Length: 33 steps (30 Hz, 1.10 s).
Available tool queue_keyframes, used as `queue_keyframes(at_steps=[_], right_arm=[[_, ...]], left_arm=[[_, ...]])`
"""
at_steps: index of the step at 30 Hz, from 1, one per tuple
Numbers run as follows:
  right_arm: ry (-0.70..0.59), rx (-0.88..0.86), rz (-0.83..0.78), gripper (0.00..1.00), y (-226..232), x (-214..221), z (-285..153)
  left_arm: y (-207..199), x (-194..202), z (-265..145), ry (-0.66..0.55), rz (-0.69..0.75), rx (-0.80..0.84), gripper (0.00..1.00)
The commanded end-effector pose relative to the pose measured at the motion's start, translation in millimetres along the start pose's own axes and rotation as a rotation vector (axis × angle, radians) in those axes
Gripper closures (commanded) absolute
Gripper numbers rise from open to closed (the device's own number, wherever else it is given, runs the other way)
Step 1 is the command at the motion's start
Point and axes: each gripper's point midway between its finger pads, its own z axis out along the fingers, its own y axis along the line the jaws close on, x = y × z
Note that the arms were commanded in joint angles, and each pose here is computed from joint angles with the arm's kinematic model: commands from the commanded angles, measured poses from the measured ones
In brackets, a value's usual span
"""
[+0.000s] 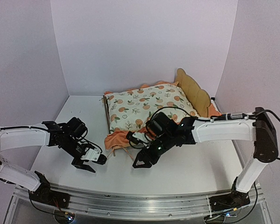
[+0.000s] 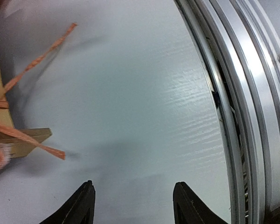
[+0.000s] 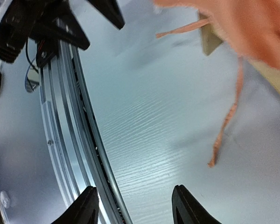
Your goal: Set up the pet bed
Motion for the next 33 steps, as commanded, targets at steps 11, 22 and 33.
queue_keyframes(at_steps=[11, 22, 33], right_arm=[[-0.195, 0.795, 0.630, 0.40, -155, 22, -248], [-0.213, 0.450, 0.428, 0.50, -111, -45, -126], [-0.118, 0.545, 0.222, 0.45, -137, -81, -45]], left_arm=[[143, -102, -73, -0.240, -0.286, -0.410, 0.31], [150, -106, -23, -0.134, -0.184, -0.331, 0.30], [166, -80, -8, -0.010, -0.181, -0.402, 0.73]])
